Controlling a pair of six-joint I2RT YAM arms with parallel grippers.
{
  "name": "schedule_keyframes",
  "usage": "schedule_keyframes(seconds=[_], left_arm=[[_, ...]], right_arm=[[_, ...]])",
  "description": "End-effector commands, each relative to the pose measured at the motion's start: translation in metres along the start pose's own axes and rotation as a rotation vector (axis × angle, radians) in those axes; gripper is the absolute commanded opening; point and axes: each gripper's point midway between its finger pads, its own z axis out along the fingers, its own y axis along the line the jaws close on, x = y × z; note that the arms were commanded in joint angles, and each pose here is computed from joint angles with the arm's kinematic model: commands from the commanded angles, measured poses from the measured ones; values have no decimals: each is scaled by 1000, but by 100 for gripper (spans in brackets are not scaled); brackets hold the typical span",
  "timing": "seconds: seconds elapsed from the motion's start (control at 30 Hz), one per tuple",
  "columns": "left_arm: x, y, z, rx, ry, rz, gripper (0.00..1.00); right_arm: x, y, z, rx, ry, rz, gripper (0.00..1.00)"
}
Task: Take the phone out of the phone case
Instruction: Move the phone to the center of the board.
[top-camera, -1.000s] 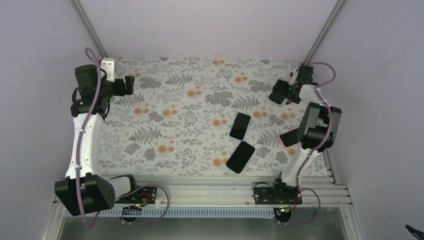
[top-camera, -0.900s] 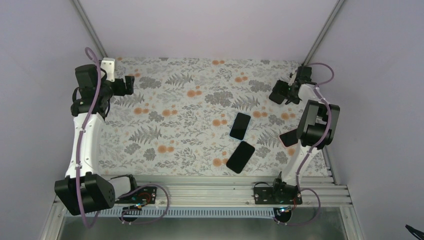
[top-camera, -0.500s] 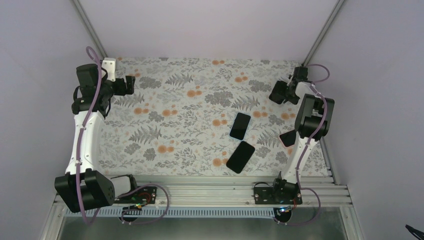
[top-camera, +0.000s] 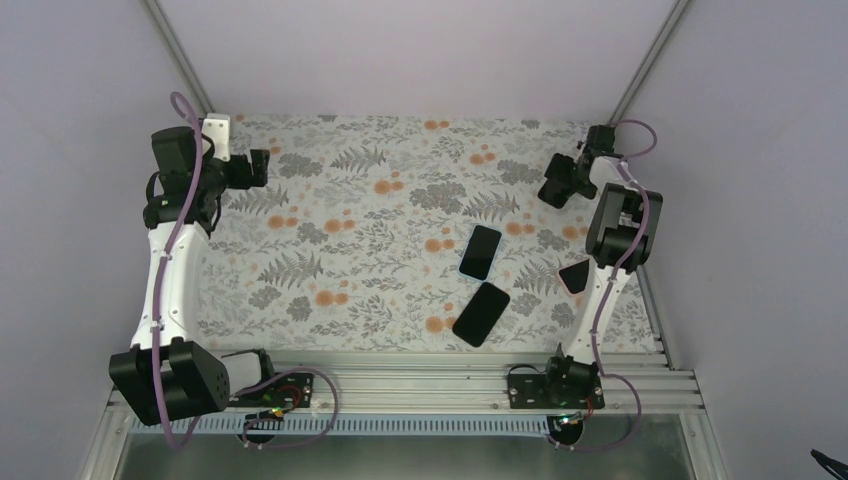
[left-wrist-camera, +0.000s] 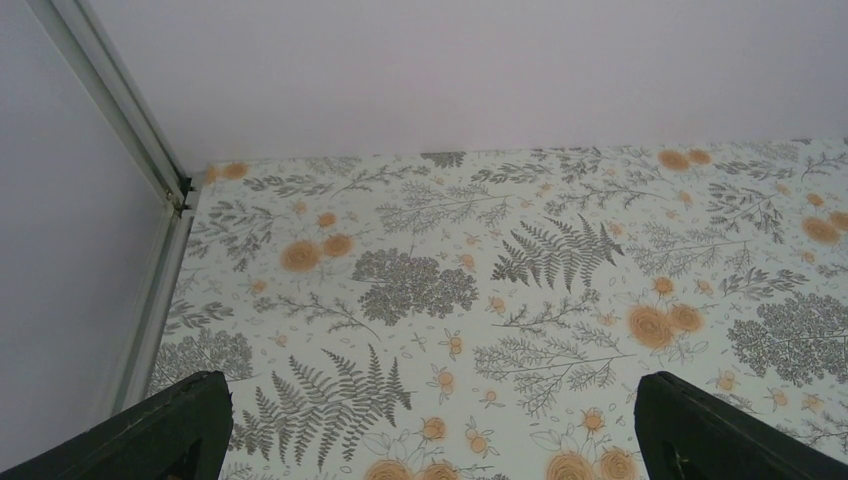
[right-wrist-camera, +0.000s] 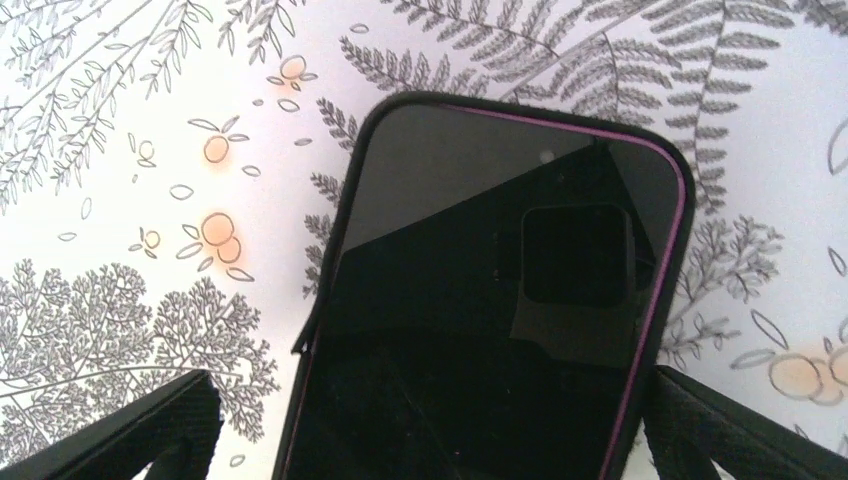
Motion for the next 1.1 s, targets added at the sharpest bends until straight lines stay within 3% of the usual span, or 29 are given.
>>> schedule_keyframes(seconds=[0.0, 0.5, 0.8, 1.07], left_arm=[[-5, 1, -2, -2, -27, -9, 100], [-5, 4, -5, -5, -33, -17, 100], [-7, 3, -10, -7, -48, -12, 100], [-9, 0, -15, 8, -62, -6, 100]], right_arm=[[10, 3, 17, -19, 60, -45, 99], [46, 86, 19, -118, 114, -527, 99], [91, 131, 11, -153, 163, -789, 99], [124, 152, 2, -164, 200, -939, 99]])
